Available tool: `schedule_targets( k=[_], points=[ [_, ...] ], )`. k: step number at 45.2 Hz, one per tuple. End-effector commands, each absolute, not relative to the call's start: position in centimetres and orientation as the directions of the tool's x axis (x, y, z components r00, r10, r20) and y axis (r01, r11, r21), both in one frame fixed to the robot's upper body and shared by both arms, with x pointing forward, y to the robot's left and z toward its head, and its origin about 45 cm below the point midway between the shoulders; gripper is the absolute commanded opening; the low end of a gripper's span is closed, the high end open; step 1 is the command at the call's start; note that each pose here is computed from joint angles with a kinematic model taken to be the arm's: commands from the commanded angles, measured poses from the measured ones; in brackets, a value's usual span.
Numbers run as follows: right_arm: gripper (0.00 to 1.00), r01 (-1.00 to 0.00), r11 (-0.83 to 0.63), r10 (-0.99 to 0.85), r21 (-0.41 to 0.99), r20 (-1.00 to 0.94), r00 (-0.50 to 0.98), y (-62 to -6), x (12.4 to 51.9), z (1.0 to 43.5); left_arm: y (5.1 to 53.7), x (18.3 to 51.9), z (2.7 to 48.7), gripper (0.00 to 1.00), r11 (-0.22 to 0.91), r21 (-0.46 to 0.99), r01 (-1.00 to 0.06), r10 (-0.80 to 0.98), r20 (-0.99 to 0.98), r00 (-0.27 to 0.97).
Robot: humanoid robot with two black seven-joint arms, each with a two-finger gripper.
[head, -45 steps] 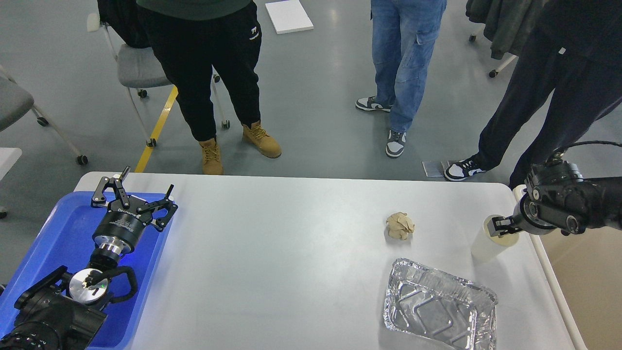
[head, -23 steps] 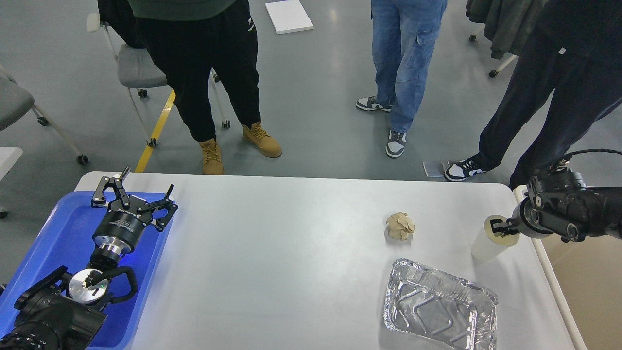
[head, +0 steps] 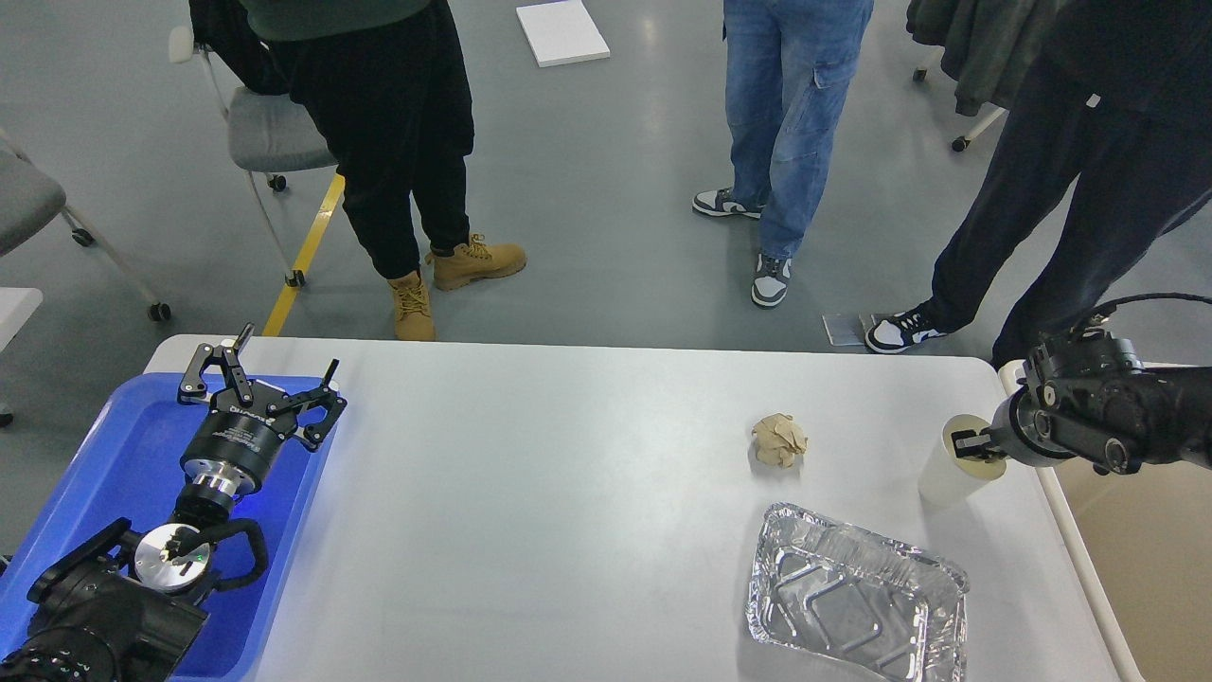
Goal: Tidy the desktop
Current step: 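Close the right gripper on the rim of the paper cup, then lift the paper cup with the right gripper toward the white bin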
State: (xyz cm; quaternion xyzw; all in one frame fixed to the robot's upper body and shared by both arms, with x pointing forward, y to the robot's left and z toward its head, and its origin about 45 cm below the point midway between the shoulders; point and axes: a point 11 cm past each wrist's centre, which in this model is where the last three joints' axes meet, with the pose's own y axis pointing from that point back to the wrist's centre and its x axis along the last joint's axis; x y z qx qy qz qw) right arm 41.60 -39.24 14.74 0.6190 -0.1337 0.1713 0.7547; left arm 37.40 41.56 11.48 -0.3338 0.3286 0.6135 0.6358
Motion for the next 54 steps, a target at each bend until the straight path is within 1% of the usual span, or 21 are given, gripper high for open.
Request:
schedule_targets(
  k=[1,12,18,19,25,26,27,41,54],
  points=[
    [0.0,-0.413,0.141,0.09,0.9,0.403,0.911,-38.7,41.8,15.3,41.6,37.4,11.5,1.0,0.024,-0.021,-0.999,0.561,-0.827,0.031],
    [0.0,-0.394,0.139,0.049,0.908,0.392,0.919,-39.8,42.3,17.8,41.6,37.4,11.5,1.0,0.024,-0.021,-0.999,0.561,-0.827,0.031],
    [0.0,-0.398,0.141,0.026,0.906,0.399,0.917,-40.8,42.8,20.2,41.6,37.4,11.5,1.0,0.024,-0.021,-0.999,0.561,-0.827,0.031],
    [0.0,-0.402,0.139,0.018,0.905,0.403,0.915,-41.0,43.0,21.3,41.6,37.4,11.5,1.0,0.025,-0.021,-0.999,0.562,-0.827,0.031],
    [0.0,-0.391,0.126,-0.004,0.912,0.395,0.919,-41.5,43.2,24.8,41.6,37.4,11.5,1.0,0.024,-0.021,-0.999,0.561,-0.827,0.031],
    [0.0,-0.393,0.124,-0.007,0.911,0.397,0.918,-41.5,43.2,25.4,41.6,37.4,11.5,1.0,0.025,-0.021,-0.999,0.562,-0.827,0.031],
    [0.0,-0.398,0.121,-0.011,0.909,0.402,0.915,-41.6,43.4,26.9,41.6,37.4,11.5,1.0,0.024,-0.021,-0.999,0.561,-0.827,0.031],
    [0.0,-0.436,0.092,-0.006,0.895,0.439,0.899,-40.9,43.6,36.0,41.6,37.4,11.5,1.0,0.025,-0.021,-0.999,0.562,-0.827,0.031],
    [0.0,-0.582,0.12,-0.014,0.804,0.588,0.809,-42.1,44.1,44.4,41.5,37.4,11.5,1.0,0.027,-0.02,-0.999,0.562,-0.827,0.031]
  ],
)
